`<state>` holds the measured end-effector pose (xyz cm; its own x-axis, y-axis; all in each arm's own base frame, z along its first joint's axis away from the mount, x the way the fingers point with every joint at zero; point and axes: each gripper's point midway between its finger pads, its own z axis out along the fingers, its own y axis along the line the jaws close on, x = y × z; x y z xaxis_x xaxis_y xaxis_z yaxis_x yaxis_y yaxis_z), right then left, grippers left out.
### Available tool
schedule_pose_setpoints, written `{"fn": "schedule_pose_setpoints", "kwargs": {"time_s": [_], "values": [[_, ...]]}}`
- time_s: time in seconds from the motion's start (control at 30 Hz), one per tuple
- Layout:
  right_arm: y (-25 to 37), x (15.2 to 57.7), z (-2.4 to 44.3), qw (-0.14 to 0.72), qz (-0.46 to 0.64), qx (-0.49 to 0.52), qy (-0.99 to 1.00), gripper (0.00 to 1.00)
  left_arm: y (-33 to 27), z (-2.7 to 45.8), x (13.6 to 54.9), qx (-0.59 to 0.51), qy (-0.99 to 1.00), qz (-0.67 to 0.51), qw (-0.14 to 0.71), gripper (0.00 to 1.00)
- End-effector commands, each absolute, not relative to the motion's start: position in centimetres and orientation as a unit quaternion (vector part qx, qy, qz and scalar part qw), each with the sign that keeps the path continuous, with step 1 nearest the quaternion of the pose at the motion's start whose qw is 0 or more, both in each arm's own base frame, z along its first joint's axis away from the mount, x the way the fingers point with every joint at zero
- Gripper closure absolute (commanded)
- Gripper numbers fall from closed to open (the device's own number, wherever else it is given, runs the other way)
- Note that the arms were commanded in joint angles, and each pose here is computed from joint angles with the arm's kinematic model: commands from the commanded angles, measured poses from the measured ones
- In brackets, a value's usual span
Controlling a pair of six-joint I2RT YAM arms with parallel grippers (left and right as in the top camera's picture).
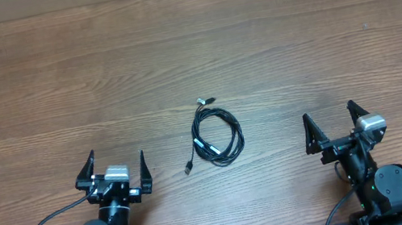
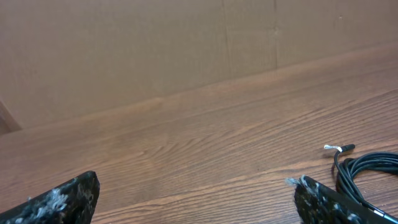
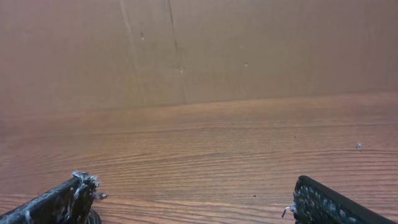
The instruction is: Untangle cables
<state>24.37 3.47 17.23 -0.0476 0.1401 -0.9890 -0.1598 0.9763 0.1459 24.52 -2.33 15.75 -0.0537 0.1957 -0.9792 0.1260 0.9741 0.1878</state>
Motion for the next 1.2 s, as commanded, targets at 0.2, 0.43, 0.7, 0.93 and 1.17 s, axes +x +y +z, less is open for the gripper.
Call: {"fn": "schedule_pose_setpoints", "kwargs": {"time_s": [0.2,0.43,0.7,0.93,1.17], "values": [[3.5,24.4,17.0,0.691,0.110,-0.004,0.714,0.00,-2.0,15.6,24.5,0.111,0.725,0.037,0.679,0.00],[3.1,24.4,17.1,0.694,0.100,0.001,0.713,0.00,-2.0,15.6,24.5,0.111,0.724,0.037,0.679,0.00],[3.2,24.4,17.0,0.692,0.102,0.000,0.715,0.00,-2.0,15.7,24.5,0.111,0.724,0.037,0.679,0.00],[5.0,24.1,17.3,0.689,0.144,-0.037,0.709,0.00,-2.7,15.8,24.5,0.122,0.721,0.018,0.682,0.01],[7.5,23.2,17.7,0.670,0.231,-0.054,0.704,0.00,-4.5,16.2,24.0,0.135,0.717,-0.040,0.683,0.00]]}}
